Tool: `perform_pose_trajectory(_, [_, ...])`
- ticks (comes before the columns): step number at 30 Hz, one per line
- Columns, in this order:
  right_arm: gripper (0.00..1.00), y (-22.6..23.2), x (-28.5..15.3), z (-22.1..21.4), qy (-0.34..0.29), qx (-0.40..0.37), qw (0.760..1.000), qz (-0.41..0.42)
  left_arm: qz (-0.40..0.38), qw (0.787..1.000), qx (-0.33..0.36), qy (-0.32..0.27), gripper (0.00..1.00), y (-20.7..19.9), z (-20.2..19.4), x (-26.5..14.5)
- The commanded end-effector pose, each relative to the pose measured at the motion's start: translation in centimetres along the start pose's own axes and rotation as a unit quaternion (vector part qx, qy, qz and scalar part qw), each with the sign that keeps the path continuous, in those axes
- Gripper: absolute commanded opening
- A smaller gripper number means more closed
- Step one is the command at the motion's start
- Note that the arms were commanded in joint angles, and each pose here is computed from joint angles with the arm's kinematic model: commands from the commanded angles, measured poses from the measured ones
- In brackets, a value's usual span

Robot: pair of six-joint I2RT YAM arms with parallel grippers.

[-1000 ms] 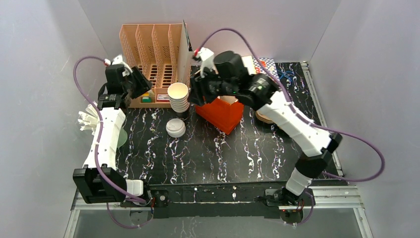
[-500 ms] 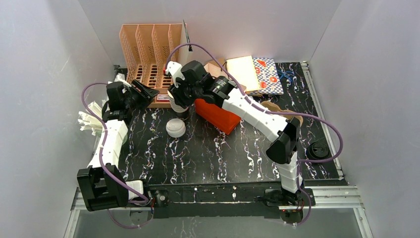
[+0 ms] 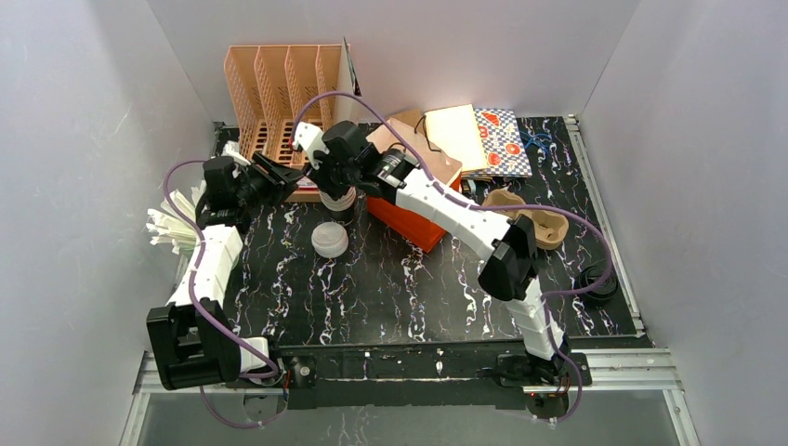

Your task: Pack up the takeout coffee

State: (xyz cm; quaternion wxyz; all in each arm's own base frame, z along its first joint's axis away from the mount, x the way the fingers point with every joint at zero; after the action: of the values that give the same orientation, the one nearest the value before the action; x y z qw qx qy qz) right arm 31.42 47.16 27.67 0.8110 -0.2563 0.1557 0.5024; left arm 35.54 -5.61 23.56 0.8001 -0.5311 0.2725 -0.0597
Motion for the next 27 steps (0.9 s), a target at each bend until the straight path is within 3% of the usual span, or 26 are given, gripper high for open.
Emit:
perform_pose_trajectory(1, [0.41,-0.5,0.6,1.8,-0.031,-0.021,0.999,-0.014,-0.006,1.000,-0.015,0.019,0.46,0.5,-0.7,0.2])
perform_pose_trajectory(6, [0.38,-0.5,1.4,1.4,-0.027,-0.025,0.999,-0.021,-0.006,0.999,-0.022,0.027,0.45,1.1,-1.0,0.5])
perform_pose_trajectory(12, [0.26,-0.6,1.9,1.1,-0.023,-0.029,0.999,-0.031,-0.020,0.999,-0.031,0.039,0.44,1.3,-1.4,1.0])
perform_pose_trajectory(16, [0.26,-0.9,2.0,0.9,-0.020,-0.031,0.998,-0.044,-0.023,0.998,-0.036,0.045,0.43,1.4,-1.4,1.3])
perform_pose_trajectory(21, [0.16,-1.0,2.0,1.1,-0.024,-0.033,0.998,-0.045,-0.036,0.997,-0.043,0.054,0.45,1.3,-1.7,1.6])
perform_pose_trajectory(24, [0.01,-1.0,1.8,1.4,-0.028,-0.033,0.998,-0.047,-0.044,0.996,-0.049,0.057,0.46,1.3,-1.8,1.7])
perform_pose_trajectory(27, [0.01,-1.1,1.7,1.4,-0.029,-0.033,0.998,-0.050,-0.047,0.995,-0.055,0.064,0.48,1.4,-2.0,1.8])
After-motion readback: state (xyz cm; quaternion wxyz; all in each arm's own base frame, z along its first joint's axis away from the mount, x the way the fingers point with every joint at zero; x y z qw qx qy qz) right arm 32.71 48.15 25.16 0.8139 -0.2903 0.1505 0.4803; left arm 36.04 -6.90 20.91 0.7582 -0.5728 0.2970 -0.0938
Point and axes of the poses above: each gripper's point midway between its finger pads, its own x axis out along the fingers, its own y axis along the line the jaws close on, z = x × y, the point moved 3 cm from there along -x, back along the fingers, and after that the axes turned 7 degrees about -x, right-handed, at the moved point
